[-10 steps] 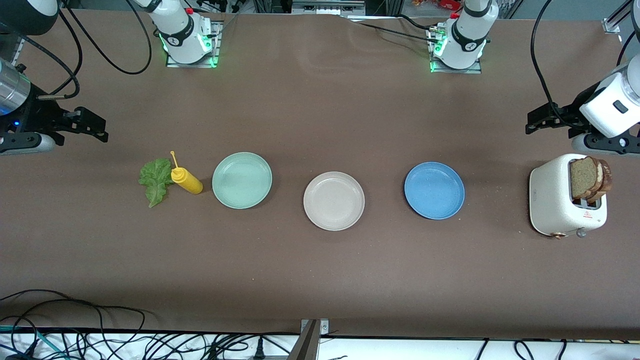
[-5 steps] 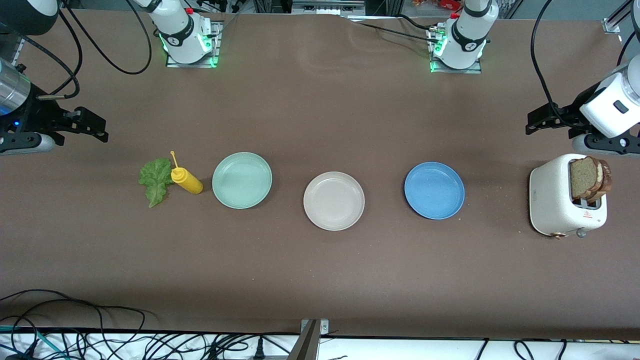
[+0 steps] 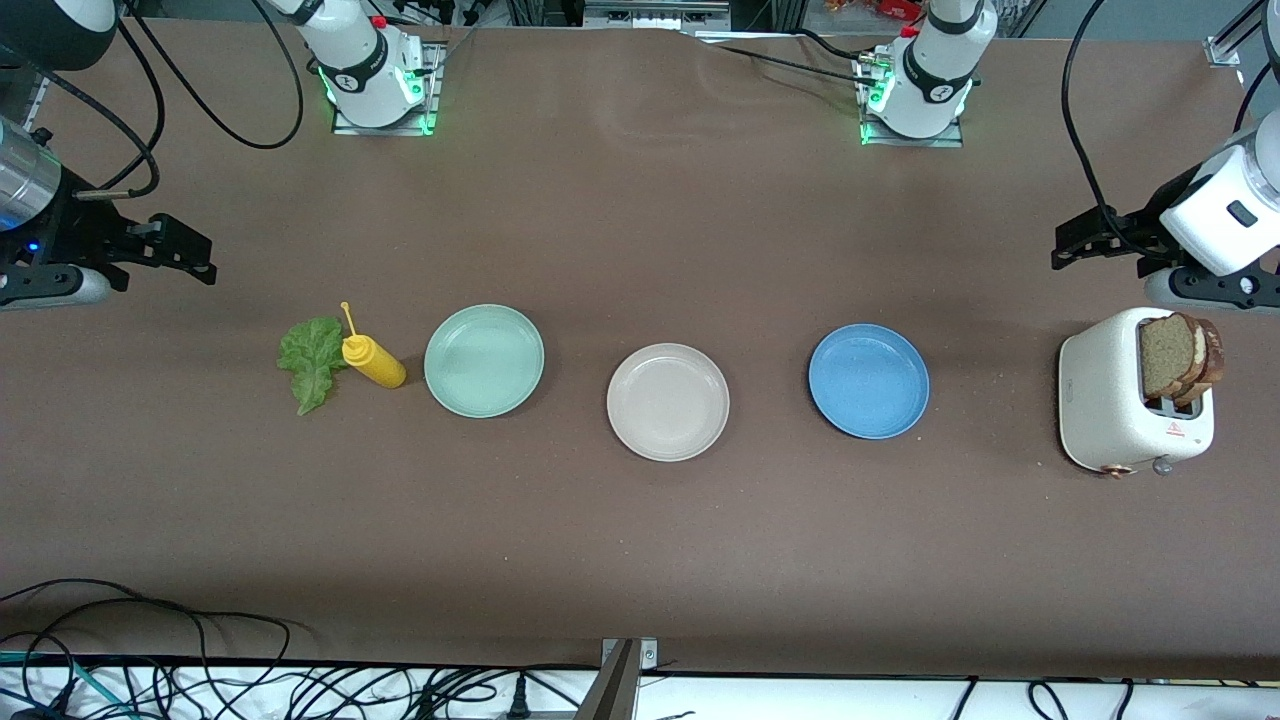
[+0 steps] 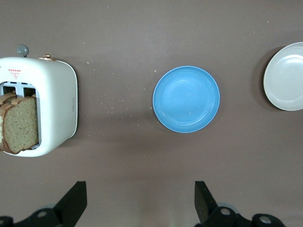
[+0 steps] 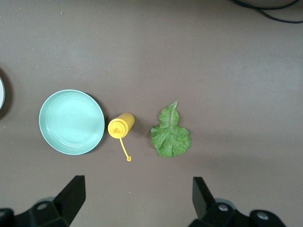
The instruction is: Make sandwich on beige plate with both arms
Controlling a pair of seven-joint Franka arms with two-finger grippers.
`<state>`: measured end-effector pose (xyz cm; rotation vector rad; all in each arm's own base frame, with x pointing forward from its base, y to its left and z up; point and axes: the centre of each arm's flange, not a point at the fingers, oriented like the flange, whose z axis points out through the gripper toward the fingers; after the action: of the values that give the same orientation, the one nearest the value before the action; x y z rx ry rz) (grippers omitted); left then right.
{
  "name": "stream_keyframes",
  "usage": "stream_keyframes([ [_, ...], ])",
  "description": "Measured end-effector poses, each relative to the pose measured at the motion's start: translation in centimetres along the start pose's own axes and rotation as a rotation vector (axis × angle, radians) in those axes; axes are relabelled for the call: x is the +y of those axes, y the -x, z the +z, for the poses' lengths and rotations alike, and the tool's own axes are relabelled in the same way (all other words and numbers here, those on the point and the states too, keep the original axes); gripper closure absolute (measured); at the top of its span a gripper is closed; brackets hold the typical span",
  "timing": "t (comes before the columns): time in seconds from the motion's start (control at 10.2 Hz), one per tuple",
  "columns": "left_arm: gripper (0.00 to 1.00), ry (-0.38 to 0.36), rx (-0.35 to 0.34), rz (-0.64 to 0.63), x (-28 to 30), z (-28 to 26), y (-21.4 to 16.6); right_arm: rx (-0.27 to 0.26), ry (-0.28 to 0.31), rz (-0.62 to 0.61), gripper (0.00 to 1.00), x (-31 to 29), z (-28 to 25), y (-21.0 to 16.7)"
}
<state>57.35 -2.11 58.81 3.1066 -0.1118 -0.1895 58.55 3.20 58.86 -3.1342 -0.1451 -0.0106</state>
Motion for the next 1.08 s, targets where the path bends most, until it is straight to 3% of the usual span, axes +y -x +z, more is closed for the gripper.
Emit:
stream_keyframes([
  [1.08,0.0,0.0,0.007,-0.006,-0.35,-0.06,-0.07,0.0,0.0,0.0,0.0,0.0,0.0,0.0],
])
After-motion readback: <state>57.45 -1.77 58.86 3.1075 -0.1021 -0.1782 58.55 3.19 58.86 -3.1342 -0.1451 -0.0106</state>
